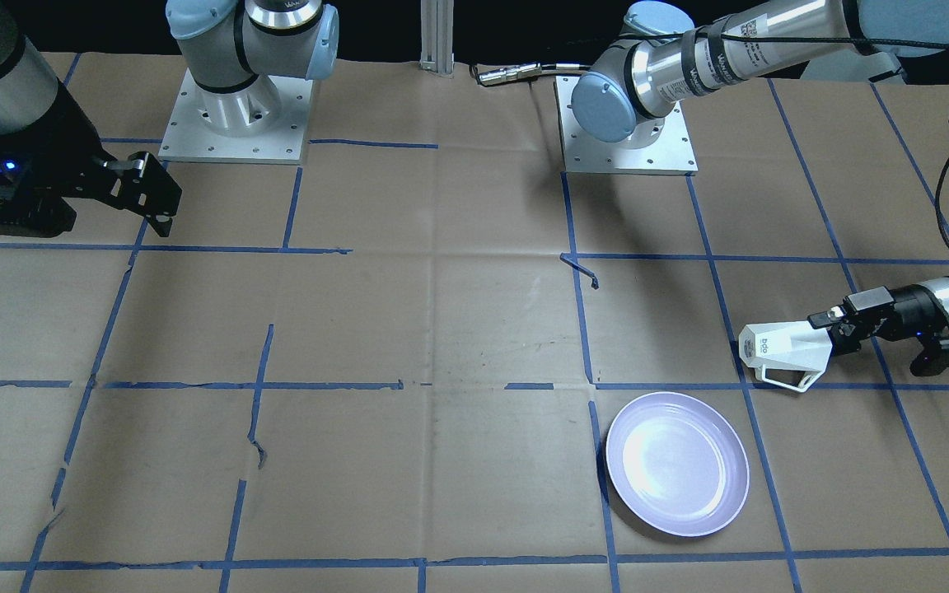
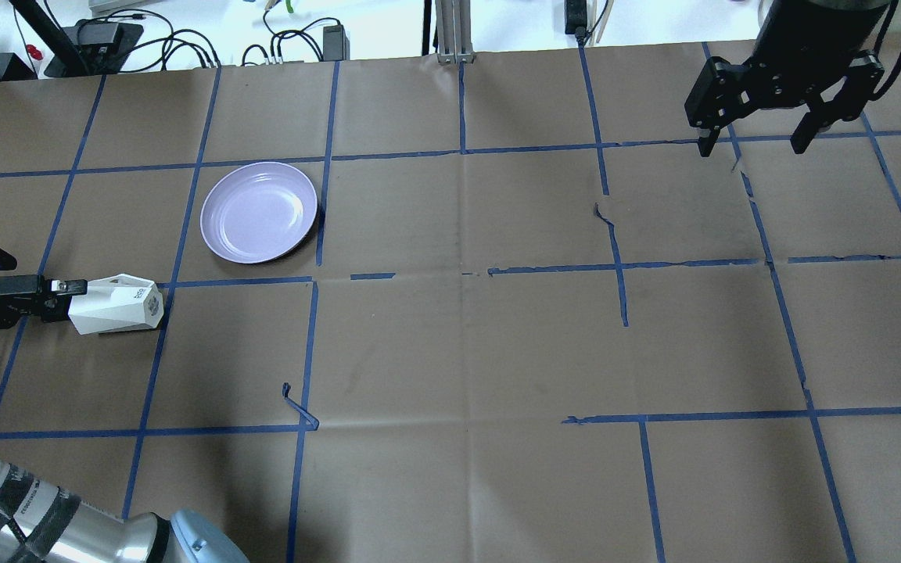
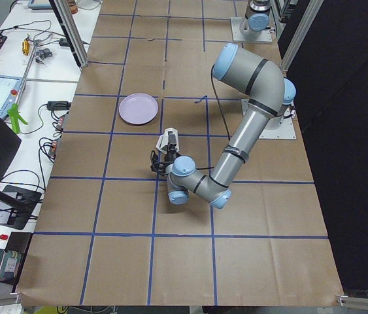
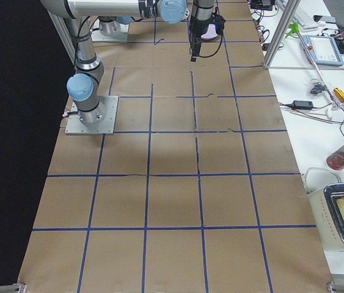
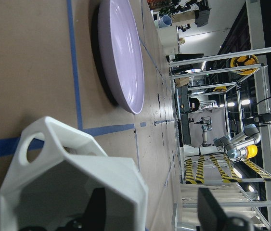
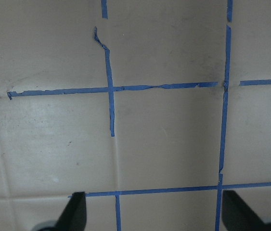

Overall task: Flip cup and place on plate
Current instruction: 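Lift the white cup with the left gripper and rotate it upright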

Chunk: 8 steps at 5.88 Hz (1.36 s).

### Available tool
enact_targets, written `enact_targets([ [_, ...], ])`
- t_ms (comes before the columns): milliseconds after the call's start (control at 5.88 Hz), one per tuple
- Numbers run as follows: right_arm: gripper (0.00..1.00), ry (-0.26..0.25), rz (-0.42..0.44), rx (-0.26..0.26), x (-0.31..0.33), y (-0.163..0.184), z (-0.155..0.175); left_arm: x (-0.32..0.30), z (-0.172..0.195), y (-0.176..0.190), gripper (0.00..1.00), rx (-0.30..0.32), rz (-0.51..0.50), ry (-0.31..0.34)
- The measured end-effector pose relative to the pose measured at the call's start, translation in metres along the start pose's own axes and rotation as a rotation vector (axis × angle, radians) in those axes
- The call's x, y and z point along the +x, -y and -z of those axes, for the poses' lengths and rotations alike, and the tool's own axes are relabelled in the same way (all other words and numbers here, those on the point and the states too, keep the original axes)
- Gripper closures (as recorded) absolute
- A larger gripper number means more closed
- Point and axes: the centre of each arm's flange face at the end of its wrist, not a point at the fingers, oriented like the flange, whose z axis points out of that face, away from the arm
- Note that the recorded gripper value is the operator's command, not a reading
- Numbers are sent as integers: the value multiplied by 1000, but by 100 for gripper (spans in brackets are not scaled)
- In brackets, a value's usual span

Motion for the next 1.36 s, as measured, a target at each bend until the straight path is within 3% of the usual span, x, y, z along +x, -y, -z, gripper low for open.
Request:
enact_targets([
  [170, 0, 0, 0, 0, 0, 0, 0, -1, -1, -2, 100, -11, -2, -4],
  [681, 0, 0, 0, 0, 0, 0, 0, 25, 5, 3, 100, -14, -23, 20],
  [1362, 0, 0, 0, 0, 0, 0, 0, 209, 20, 18, 100, 3, 61, 181],
])
